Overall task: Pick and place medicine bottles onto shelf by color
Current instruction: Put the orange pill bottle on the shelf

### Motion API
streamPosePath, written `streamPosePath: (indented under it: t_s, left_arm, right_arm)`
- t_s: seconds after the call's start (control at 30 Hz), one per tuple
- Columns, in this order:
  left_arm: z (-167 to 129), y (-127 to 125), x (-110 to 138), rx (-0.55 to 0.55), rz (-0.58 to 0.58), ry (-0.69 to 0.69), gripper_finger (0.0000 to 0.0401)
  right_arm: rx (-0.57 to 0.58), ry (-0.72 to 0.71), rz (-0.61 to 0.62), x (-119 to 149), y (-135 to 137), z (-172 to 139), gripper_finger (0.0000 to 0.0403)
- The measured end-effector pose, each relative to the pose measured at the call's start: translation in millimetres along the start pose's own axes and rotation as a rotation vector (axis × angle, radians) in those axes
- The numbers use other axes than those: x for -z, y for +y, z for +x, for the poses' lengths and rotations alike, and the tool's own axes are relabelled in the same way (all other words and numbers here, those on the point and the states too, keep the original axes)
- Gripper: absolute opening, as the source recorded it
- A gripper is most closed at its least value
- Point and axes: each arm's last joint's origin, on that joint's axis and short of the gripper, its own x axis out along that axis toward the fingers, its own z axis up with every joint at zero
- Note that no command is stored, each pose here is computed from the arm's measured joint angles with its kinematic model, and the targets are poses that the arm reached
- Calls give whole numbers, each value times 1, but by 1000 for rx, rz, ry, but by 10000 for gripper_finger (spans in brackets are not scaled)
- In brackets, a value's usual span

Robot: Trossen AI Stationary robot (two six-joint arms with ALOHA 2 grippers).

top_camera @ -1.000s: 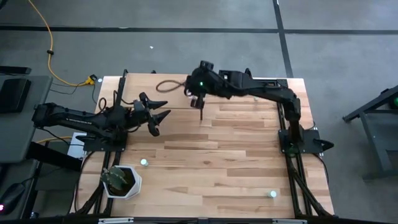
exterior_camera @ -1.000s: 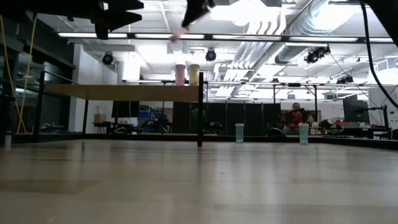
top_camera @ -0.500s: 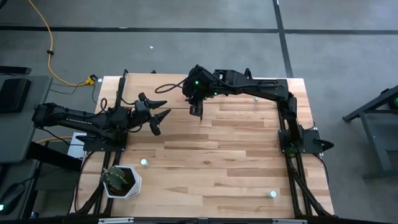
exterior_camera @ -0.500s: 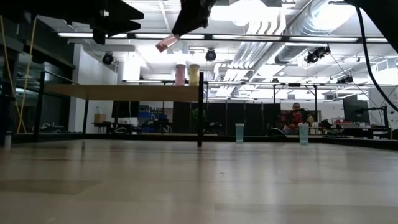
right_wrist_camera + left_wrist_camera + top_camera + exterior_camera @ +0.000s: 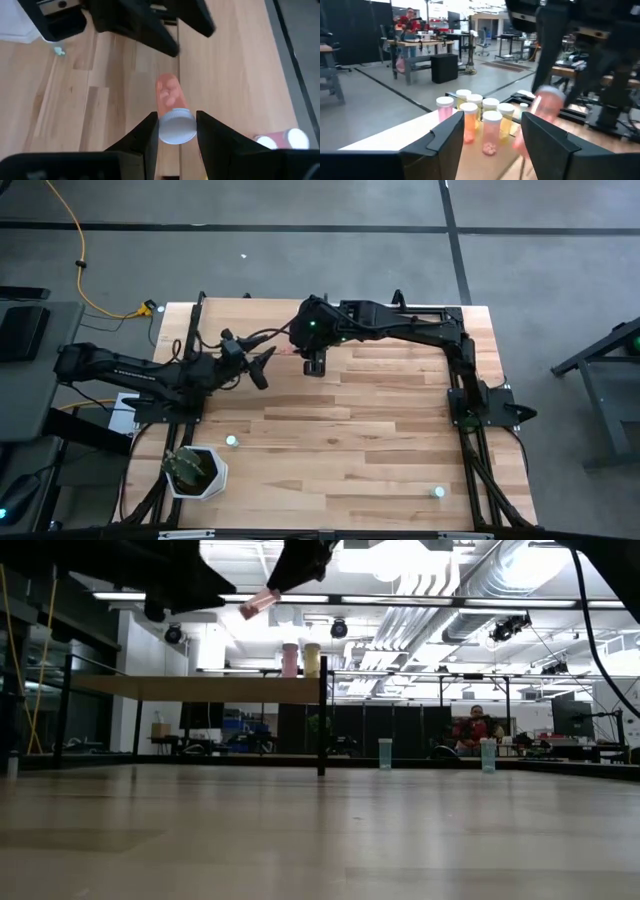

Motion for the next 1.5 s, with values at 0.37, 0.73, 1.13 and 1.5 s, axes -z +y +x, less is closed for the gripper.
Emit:
streamPosePath:
  t_s: [0.37, 0.73, 1.13, 1.5]
  left_arm:
    - [15, -2, 5, -34, 54, 22, 23]
    - [21, -4, 12, 130, 16, 75, 1]
    - [43, -1, 31, 180, -16, 138, 0]
    - [60, -12, 36, 250, -16, 158, 0]
  right_arm:
    - [41, 132, 24, 14, -5, 23, 106]
    - [133, 259, 73, 25, -7, 20, 106]
    - [70, 250, 77, 25, -5, 21, 106]
    - [72, 240, 78, 24, -6, 22, 106]
